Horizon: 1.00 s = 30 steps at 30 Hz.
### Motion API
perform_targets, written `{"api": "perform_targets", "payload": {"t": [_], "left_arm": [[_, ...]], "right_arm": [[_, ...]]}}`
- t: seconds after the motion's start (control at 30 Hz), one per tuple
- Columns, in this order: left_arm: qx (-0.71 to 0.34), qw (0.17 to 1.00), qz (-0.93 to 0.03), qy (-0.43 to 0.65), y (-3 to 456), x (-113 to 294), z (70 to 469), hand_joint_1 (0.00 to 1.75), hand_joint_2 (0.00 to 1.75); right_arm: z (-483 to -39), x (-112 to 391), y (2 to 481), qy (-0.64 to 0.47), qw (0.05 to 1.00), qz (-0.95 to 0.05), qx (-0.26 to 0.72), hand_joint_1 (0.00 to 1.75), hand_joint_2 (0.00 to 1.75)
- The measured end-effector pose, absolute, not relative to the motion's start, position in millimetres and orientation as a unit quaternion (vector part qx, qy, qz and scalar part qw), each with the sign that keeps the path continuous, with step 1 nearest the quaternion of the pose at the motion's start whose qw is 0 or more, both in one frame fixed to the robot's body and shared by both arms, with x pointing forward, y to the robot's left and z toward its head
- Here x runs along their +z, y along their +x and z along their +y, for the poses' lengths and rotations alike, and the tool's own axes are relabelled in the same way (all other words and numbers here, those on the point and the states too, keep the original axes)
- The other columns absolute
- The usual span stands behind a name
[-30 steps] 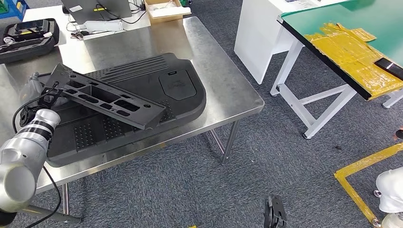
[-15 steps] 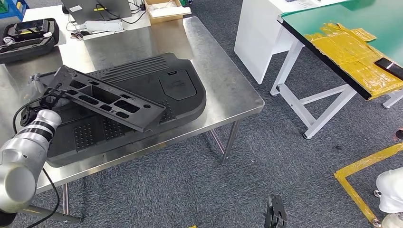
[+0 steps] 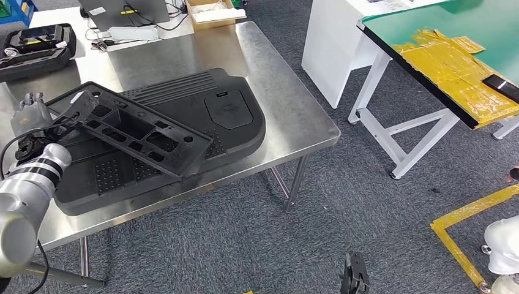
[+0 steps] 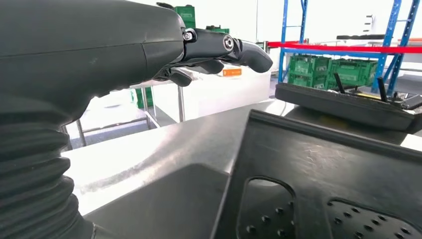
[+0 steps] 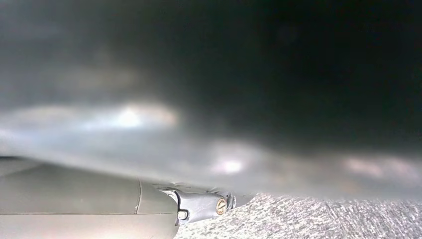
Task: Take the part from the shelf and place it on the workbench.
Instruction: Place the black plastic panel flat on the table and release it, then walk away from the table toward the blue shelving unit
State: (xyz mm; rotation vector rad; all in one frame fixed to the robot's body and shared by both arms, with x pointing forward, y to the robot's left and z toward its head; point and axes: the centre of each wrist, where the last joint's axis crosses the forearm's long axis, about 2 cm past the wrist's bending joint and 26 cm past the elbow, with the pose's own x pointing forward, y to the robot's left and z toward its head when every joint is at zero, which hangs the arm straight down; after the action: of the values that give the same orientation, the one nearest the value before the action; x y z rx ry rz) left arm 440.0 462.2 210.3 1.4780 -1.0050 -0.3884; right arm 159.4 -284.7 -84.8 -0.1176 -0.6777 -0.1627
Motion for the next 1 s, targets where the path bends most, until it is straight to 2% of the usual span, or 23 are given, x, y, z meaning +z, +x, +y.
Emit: {"api": "perform_targets", "payload": {"t": [0.07, 1.0], "left_arm": [[-0.169, 0.607, -0.434, 0.644, 439, 210, 464, 0.0, 0.0], [-0.137, 0.601, -0.439, 0.654, 427, 202, 483, 0.0, 0.0]], "right_arm": [[-285, -85, 159, -0.058, 0.938, -0.332, -0.081, 0.0, 0.0], [-284, -85, 160, -0.058, 0.938, -0.331, -0.082, 0.0, 0.0]]}}
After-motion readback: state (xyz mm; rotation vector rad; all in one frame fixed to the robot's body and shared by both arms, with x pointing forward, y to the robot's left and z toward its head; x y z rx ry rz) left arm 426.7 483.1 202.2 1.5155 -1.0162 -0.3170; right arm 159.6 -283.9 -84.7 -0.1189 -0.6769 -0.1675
